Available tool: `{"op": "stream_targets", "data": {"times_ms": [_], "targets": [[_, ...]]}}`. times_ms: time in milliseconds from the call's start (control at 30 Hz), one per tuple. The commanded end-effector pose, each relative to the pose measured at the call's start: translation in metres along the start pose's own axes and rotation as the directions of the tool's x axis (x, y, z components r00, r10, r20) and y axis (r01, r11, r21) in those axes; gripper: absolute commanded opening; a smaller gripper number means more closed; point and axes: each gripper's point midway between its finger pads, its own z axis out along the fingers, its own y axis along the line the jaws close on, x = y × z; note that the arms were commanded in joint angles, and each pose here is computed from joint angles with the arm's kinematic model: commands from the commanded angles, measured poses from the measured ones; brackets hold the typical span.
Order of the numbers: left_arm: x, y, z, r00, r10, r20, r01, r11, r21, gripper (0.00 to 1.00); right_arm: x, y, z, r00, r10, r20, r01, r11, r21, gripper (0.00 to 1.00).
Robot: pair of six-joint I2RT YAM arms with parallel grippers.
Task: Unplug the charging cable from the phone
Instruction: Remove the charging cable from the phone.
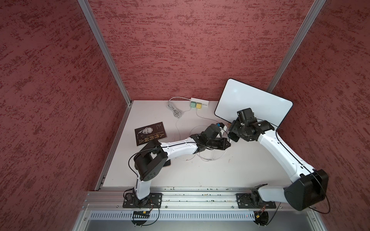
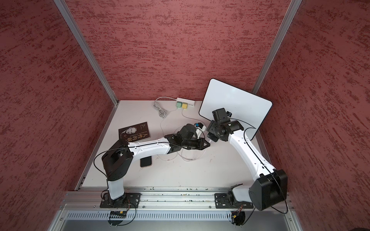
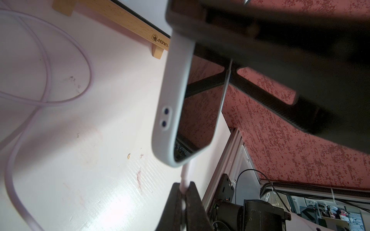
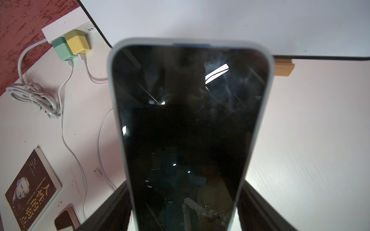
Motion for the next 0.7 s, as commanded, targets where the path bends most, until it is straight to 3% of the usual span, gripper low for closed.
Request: {"op": "stream_targets", "data": {"times_ms": [0,667], "targets": [[0.0026,0.0277,0.0013,1.0,-0.012,-0.002,0.012,0.997,-0.071,0.11,-0.0169,0.0156,-0.0267,0.998,-0.009,0.057,0.013,0.998,-0.067,0.31],[-0.002,0.0234,-0.0031,1.0,0.014,0.01,-0.013,0.997,-0.072,0.1,-0.0157,0.0184,-0.0177,0.999,-0.025,0.038,0.027,0.998,-0.059,0.28]]}}
